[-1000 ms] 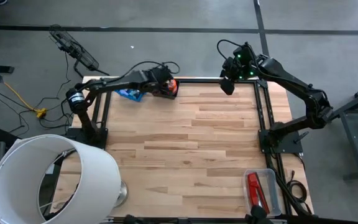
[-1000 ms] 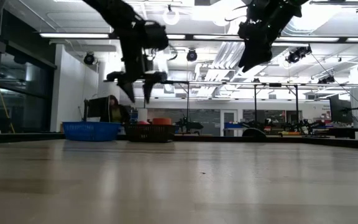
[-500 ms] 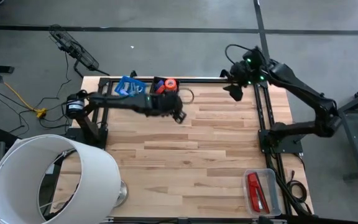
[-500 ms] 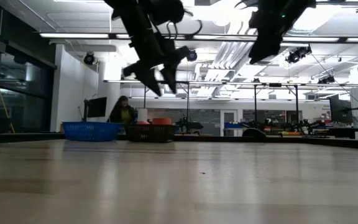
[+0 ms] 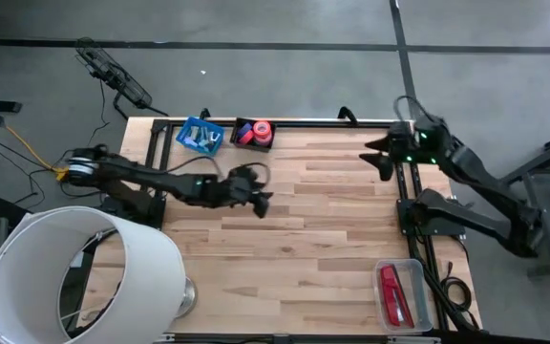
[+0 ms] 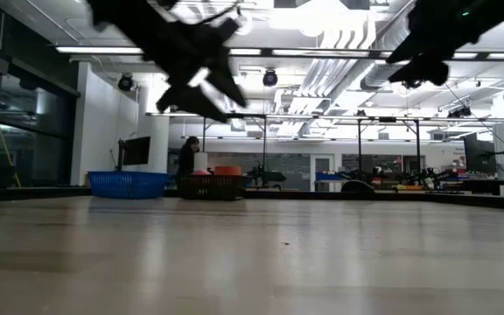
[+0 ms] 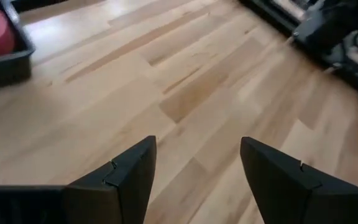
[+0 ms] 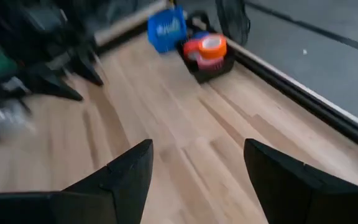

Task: Pick and place Stapler, Stapler remover, tape
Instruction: Return to Home Position

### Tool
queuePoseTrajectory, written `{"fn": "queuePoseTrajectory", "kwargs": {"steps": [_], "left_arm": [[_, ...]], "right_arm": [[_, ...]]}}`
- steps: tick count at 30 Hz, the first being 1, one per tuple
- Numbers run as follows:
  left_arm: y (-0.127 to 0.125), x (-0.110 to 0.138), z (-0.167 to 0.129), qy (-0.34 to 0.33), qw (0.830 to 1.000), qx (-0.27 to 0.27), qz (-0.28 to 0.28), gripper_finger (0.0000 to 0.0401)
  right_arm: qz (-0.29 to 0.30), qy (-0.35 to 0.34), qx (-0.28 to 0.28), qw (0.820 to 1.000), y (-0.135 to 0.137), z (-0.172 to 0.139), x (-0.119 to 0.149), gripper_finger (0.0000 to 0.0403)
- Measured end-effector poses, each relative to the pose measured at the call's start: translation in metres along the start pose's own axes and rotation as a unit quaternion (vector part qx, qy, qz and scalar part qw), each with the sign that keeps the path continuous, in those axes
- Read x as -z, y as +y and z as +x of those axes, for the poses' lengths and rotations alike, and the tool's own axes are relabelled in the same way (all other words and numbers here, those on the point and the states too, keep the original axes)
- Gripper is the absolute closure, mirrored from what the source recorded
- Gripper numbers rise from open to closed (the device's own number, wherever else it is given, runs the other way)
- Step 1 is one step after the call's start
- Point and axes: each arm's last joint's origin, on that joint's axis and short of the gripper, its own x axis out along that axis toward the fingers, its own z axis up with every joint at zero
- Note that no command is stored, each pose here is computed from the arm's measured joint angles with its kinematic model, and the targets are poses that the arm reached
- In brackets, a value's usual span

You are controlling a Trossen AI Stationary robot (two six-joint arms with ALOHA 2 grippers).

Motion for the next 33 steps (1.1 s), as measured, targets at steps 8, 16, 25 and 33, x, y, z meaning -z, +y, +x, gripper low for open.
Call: {"fn": "queuePoseTrajectory", "kwargs": {"steps": [8, 16, 25, 33], "left_arm": [[0.042, 0.033, -0.053, -0.036, 0.996, 0.075, -0.025, 0.0172], [0.089, 0.071, -0.098, -0.085, 0.991, 0.102, -0.035, 0.0172], [0.125, 0.091, -0.115, -0.144, 0.978, 0.138, -0.063, 0.0172], [0.148, 0.106, -0.122, -0.194, 0.967, 0.141, -0.089, 0.0172]], "right_arm": [[0.082, -0.136, -0.038, 0.987, 0.011, -0.028, 0.036, 0.0160], [0.099, -0.253, -0.147, 0.951, 0.011, -0.014, 0.075, 0.0160], [0.120, -0.300, -0.155, 0.934, 0.012, 0.016, 0.103, 0.0160], [0.100, -0.301, -0.155, 0.936, 0.019, 0.019, 0.109, 0.0160]]}}
